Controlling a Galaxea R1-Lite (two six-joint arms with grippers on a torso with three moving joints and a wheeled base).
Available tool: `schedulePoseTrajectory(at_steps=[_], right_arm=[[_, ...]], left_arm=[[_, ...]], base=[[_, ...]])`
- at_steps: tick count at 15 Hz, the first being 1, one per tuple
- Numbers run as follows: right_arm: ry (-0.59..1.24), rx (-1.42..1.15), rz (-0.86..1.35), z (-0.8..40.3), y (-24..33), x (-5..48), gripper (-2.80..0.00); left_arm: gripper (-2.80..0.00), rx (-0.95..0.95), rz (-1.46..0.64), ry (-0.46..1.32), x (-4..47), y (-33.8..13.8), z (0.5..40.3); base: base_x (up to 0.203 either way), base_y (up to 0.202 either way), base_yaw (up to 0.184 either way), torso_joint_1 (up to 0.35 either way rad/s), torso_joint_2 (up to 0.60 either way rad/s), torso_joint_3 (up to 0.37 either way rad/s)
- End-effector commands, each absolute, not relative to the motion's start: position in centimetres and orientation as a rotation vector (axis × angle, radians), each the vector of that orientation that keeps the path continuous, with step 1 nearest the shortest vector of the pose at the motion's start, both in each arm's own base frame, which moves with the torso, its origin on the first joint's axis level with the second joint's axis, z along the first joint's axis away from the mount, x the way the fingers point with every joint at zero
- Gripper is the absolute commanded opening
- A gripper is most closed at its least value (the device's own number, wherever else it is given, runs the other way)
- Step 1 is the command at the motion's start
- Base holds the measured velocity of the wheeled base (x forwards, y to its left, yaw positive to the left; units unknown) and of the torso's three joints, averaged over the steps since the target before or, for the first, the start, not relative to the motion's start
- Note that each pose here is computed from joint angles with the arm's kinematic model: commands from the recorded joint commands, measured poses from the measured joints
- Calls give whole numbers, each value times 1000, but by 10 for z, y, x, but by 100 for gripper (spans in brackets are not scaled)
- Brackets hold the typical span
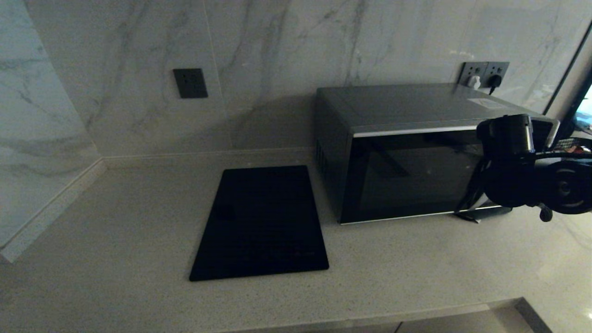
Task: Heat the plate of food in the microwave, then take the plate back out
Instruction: Open the microwave oven
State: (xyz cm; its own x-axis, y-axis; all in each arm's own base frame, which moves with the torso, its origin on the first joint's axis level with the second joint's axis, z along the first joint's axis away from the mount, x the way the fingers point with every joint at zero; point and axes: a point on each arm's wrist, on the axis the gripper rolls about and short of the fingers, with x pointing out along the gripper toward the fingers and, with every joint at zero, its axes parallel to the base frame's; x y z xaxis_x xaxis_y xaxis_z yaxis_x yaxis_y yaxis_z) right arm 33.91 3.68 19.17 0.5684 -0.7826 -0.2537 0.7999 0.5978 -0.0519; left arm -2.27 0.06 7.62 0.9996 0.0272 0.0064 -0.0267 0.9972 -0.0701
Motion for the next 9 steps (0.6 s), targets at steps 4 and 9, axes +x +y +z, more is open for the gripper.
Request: schedulePoseTrajectory(at_steps=[4, 9], right_arm=[[293, 27, -932, 163, 43, 364, 0], [275, -18, -993, 143, 45, 378, 0]], left_arm=[[-280, -69, 27, -7, -23, 1, 76], [-280, -71, 27, -8, -23, 1, 76]], base=[[0, 0, 0, 0, 0, 0], [0, 0, 0, 0, 0, 0]])
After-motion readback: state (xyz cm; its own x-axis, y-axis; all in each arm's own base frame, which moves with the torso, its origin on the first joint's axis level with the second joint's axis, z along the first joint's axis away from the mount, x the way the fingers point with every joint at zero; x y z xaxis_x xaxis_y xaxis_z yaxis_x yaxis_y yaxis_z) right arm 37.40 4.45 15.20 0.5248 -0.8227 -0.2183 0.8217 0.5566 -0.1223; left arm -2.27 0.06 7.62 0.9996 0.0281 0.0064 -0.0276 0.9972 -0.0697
